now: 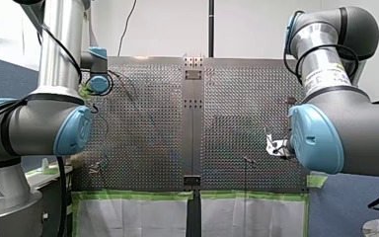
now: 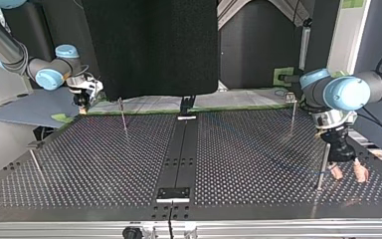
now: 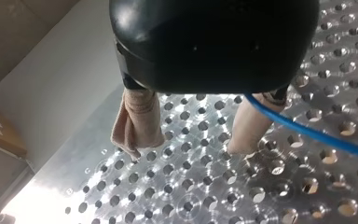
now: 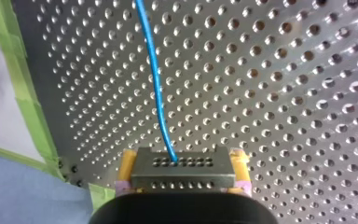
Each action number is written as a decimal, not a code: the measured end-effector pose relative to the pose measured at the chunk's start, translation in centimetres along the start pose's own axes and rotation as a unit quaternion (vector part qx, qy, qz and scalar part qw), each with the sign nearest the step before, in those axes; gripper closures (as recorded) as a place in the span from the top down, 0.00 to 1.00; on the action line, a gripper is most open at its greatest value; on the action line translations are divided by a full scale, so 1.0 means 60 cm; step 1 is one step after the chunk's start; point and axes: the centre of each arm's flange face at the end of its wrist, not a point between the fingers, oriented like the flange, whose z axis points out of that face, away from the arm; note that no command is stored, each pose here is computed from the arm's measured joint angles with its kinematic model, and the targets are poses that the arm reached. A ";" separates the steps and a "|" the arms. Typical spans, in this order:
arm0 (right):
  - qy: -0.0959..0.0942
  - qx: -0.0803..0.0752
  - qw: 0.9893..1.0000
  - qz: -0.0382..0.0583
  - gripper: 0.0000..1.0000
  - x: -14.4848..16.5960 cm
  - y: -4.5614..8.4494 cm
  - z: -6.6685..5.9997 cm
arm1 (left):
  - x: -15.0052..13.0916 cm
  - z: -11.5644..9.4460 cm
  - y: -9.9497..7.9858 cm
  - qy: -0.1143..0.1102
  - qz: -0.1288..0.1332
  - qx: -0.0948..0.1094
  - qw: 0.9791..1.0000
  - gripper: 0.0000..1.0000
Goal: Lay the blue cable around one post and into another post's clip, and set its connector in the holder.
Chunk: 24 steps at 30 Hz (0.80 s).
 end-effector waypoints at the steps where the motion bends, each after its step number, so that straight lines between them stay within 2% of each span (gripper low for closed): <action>1: -0.001 0.000 1.000 0.003 0.00 0.002 -0.004 -0.005 | 0.001 0.000 0.000 0.001 0.000 0.000 1.000 0.98; 3: -0.004 -0.001 1.000 0.009 0.00 0.008 -0.013 -0.017 | 0.001 -0.001 -0.001 0.002 0.000 0.001 1.000 0.98; 7: -0.001 -0.007 1.000 0.011 0.00 0.030 -0.019 -0.032 | 0.002 -0.001 -0.001 0.004 -0.002 0.001 1.000 0.98; 13: 0.021 -0.007 0.999 0.025 0.00 0.080 -0.018 -0.047 | 0.002 -0.001 0.000 0.004 -0.003 0.000 1.000 0.98; 19: 0.055 -0.003 0.998 0.041 0.00 0.149 -0.008 -0.060 | 0.001 -0.001 0.001 0.004 -0.003 0.000 1.000 0.98; 24: 0.079 -0.005 0.996 0.042 0.00 0.216 0.005 -0.071 | 0.000 0.000 0.002 0.004 -0.003 -0.001 1.000 0.98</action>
